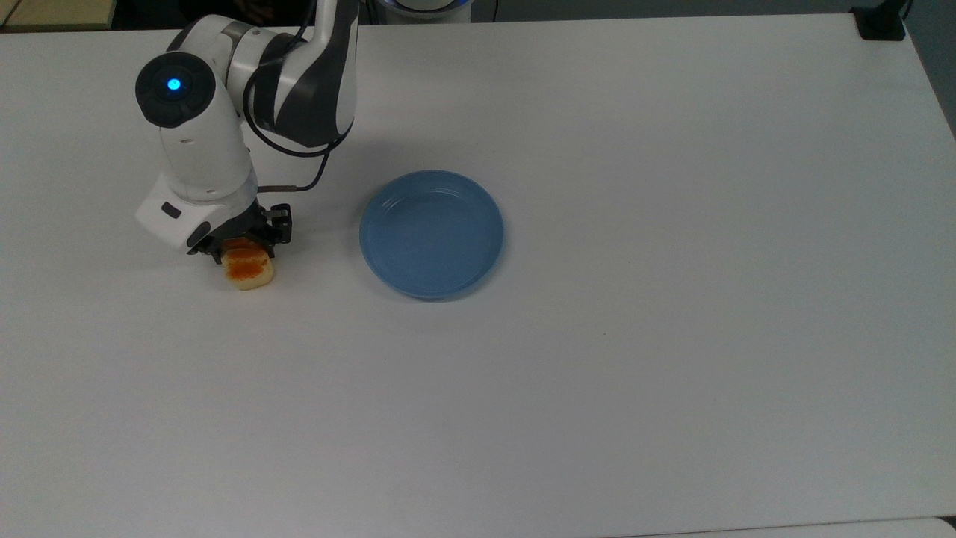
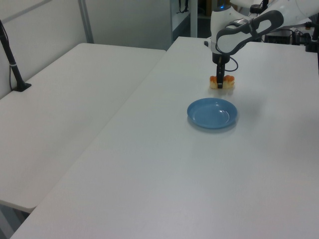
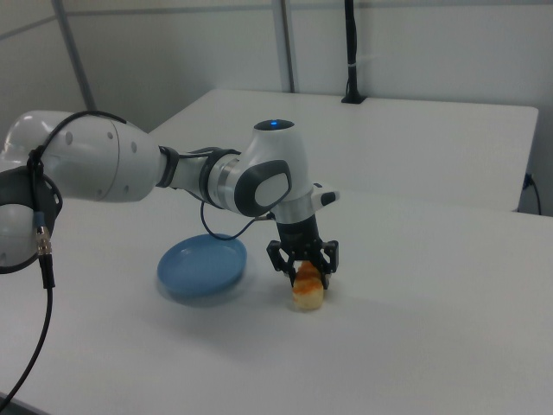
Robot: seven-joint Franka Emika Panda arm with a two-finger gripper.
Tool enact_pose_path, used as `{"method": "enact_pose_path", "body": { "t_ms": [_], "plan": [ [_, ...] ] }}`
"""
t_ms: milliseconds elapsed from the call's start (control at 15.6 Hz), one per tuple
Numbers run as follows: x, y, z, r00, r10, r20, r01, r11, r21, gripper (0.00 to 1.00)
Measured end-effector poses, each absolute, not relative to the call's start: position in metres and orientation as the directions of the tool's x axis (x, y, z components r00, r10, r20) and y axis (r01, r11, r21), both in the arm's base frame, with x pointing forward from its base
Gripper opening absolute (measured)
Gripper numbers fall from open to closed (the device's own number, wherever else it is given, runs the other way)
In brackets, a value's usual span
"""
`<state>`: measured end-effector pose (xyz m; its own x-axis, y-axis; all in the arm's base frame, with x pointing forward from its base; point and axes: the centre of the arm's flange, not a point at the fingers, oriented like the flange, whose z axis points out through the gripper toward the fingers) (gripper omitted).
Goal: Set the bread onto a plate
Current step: 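Carry the bread roll over the blue plate and lower it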
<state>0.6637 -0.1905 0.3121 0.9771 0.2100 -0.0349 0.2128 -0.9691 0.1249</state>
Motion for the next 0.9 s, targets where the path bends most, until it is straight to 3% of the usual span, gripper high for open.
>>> {"method": "enact_pose_path", "body": {
  "t_ms": [64,256,449,897],
  "plan": [
    [0.665,-0.187,0.311,0.976,0.215,-0.035,0.218,-0.968,0.122,0.68],
    [0.666,-0.181,0.315,0.974,0.223,-0.036,0.226,-0.968,0.114,0.43],
    [0.660,-0.174,0.336,0.972,0.222,-0.074,0.228,-0.970,0.082,0.41],
    [0.645,-0.085,0.436,0.984,0.161,-0.079,0.163,-0.986,0.016,0.41]
  ]
}}
